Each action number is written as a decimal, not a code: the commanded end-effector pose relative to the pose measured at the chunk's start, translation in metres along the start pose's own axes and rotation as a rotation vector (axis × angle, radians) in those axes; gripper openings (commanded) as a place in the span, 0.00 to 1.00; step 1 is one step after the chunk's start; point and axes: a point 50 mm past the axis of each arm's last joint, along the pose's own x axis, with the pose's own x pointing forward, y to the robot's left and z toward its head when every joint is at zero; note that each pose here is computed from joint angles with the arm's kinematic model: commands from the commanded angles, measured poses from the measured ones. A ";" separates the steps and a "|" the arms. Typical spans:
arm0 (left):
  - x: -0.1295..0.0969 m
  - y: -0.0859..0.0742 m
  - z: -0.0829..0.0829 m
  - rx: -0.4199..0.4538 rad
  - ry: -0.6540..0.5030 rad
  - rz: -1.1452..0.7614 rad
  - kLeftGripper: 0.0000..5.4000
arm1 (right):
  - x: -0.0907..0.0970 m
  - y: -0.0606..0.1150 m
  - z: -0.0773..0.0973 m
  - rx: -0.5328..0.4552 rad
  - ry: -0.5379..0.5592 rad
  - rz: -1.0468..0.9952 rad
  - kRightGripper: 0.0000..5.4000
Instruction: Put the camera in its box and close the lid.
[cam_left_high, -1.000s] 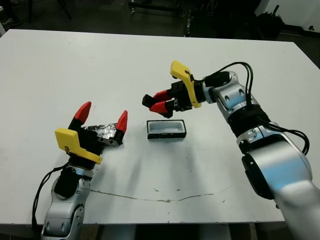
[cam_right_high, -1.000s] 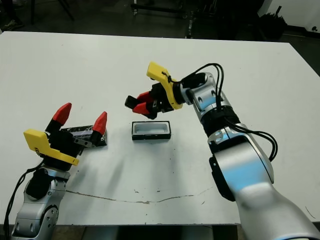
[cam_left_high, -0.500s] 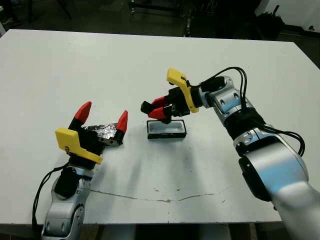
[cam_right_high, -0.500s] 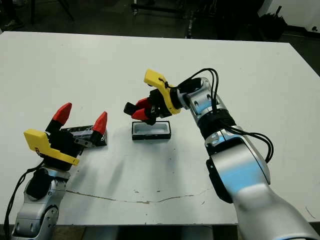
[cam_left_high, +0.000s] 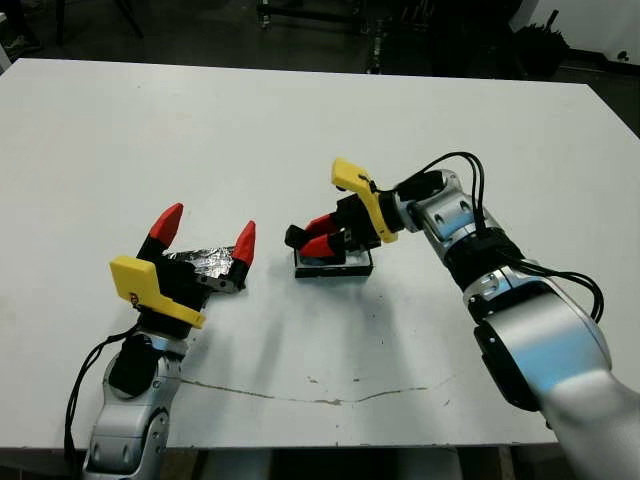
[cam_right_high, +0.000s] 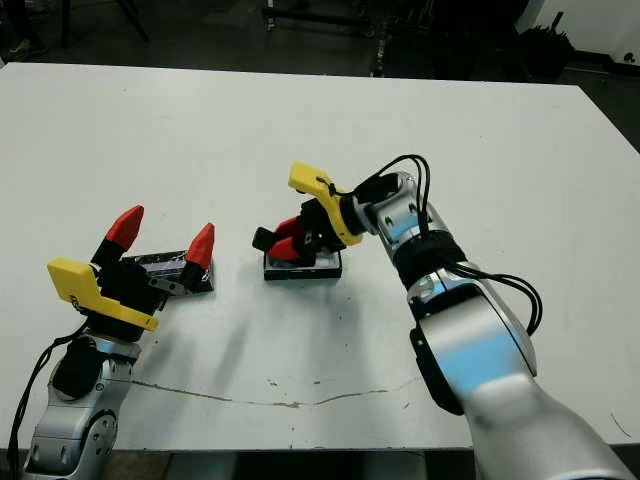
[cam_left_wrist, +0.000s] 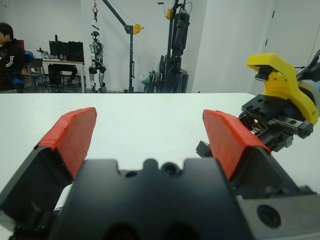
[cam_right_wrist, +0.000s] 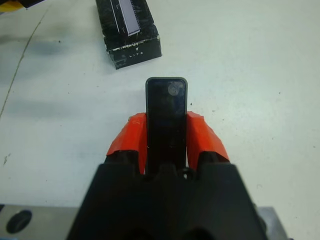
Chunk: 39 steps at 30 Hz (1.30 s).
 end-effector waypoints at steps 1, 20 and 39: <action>-0.003 0.001 -0.003 0.010 0.017 0.001 1.00 | 0.000 0.002 -0.016 0.024 0.033 0.003 0.31; -0.004 0.001 -0.003 0.007 0.017 -0.004 1.00 | -0.034 -0.006 -0.037 0.057 0.180 -0.063 0.31; -0.004 0.000 -0.003 -0.004 0.017 0.001 1.00 | -0.048 -0.007 -0.048 0.023 0.229 -0.088 0.38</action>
